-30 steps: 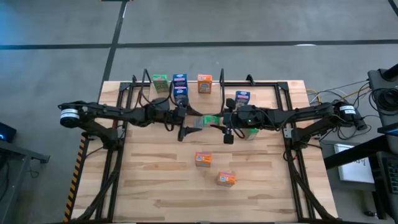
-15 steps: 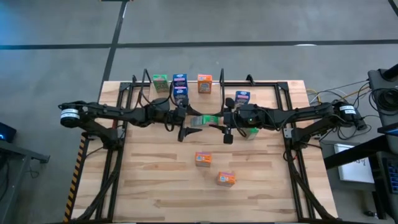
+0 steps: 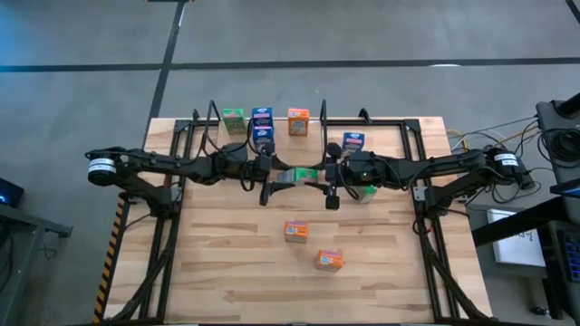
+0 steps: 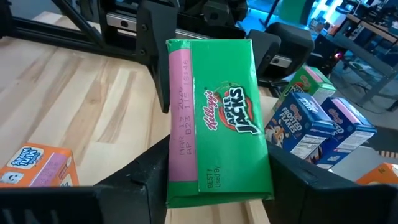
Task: Stack cereal on shelf
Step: Put the left green cereal box on the shelf aligned with the other green cereal box
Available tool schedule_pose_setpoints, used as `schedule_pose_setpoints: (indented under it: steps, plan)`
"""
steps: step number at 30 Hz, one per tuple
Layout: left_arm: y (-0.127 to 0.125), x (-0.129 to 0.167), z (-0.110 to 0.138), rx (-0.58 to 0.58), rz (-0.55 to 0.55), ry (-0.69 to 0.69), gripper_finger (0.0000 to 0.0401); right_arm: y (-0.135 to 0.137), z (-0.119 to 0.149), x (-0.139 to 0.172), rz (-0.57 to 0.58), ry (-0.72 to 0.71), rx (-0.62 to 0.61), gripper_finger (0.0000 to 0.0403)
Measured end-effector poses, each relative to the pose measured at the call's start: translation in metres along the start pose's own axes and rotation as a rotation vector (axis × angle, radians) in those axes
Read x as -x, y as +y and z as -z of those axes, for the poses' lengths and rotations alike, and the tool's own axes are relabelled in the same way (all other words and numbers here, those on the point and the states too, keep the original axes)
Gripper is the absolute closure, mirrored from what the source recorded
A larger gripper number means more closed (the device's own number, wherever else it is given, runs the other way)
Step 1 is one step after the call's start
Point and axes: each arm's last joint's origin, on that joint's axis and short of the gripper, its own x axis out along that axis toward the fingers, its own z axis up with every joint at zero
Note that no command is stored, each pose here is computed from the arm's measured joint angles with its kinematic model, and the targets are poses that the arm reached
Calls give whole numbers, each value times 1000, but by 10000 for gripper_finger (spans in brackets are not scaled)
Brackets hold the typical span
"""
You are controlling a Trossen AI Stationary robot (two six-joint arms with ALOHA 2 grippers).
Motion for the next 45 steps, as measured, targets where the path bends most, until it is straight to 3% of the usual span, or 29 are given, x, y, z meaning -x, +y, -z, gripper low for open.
schedule_pose_setpoints:
  steps: [12,23,32,38,45]
  plan:
    - [0,0,1,-2,-1,-8,216,-1,-2,2,2,-9,-15,175]
    - [-3,11,11,4,-10,-151,227,-6,-16,21,19,-80,-20,167]
    - [-10,42,2,-32,-4,-354,229,-10,-27,46,31,-162,-29,170]
    - [-13,58,-2,-43,-5,-450,229,-4,-8,29,14,-194,-52,174]
    - [-14,59,-2,-32,-2,-461,229,2,0,-2,-9,-255,-80,156]
